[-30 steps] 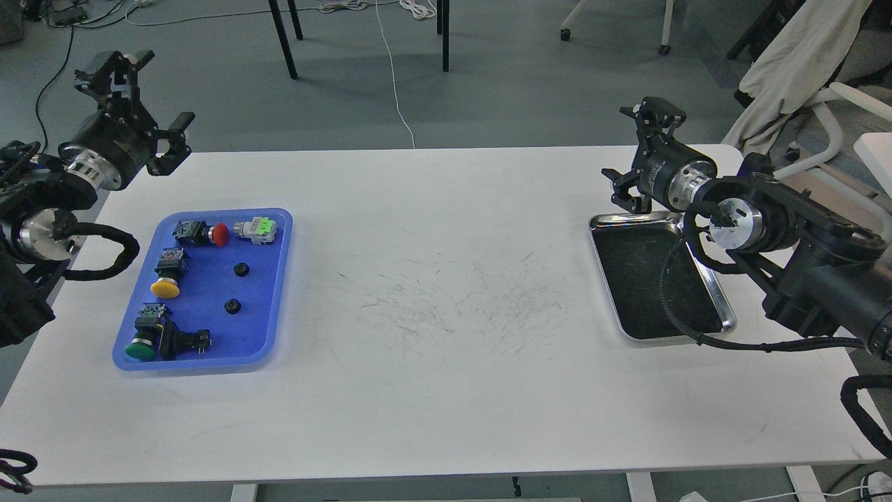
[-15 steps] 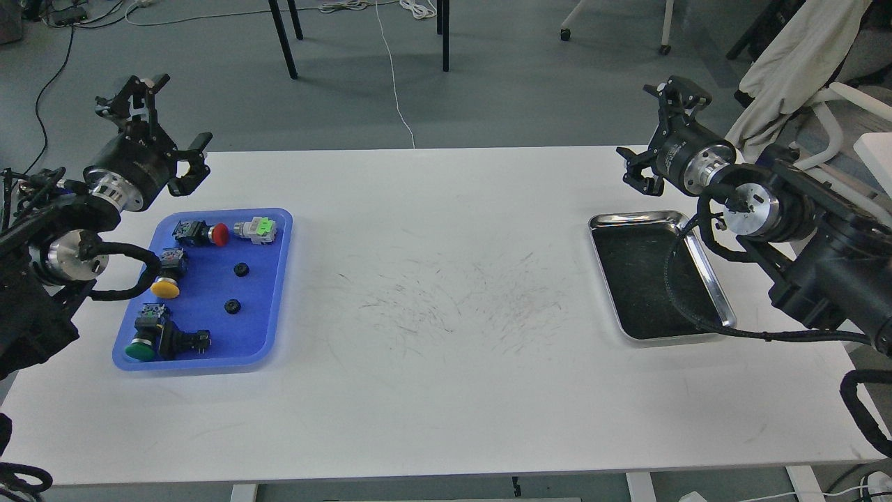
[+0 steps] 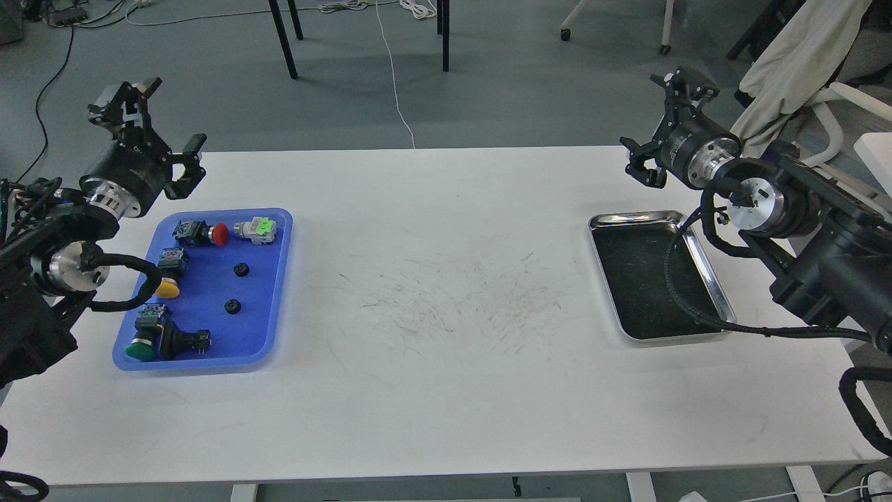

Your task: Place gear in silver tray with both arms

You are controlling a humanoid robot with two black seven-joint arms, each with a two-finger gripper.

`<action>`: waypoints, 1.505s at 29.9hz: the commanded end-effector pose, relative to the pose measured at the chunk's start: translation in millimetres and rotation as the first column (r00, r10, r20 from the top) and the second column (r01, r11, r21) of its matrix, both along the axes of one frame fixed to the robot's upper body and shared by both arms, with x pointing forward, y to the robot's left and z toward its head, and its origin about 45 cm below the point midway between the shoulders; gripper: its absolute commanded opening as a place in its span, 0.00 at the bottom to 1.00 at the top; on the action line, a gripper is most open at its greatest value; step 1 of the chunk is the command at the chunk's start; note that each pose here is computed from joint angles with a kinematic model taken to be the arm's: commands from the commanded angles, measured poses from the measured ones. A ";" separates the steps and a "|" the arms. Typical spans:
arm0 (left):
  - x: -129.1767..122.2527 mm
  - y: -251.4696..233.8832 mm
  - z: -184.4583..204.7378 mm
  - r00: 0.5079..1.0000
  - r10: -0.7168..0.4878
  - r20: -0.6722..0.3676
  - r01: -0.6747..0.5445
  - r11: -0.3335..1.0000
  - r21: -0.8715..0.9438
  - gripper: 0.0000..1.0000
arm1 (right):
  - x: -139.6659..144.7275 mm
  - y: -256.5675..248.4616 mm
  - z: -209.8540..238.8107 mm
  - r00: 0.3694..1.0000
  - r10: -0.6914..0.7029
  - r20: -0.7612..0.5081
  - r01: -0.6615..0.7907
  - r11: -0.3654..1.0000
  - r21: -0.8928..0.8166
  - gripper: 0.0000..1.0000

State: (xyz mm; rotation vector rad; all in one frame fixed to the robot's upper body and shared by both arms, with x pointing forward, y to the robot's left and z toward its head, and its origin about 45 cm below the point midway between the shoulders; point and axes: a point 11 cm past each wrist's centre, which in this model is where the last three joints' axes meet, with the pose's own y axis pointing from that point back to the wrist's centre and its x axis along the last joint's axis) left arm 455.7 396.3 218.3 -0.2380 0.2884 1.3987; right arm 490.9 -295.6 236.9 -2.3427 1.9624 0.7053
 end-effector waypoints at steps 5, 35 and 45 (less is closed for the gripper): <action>-0.2 -1.4 -1.9 1.000 0.000 -0.006 0.000 1.000 0.008 0.99 | 0.8 0.0 2.8 1.000 -0.002 0.015 0.002 1.000 0.008 0.99; -7.8 2.5 -11.2 0.998 -0.027 -0.048 0.031 0.997 0.073 0.99 | -0.5 -1.1 -0.3 1.000 -0.007 0.010 0.007 1.000 0.006 0.99; -15.9 12.6 -2.4 0.996 -0.071 -0.061 0.079 0.987 0.142 0.99 | -2.1 -1.2 -3.8 1.000 -0.005 0.004 0.005 1.000 0.003 0.99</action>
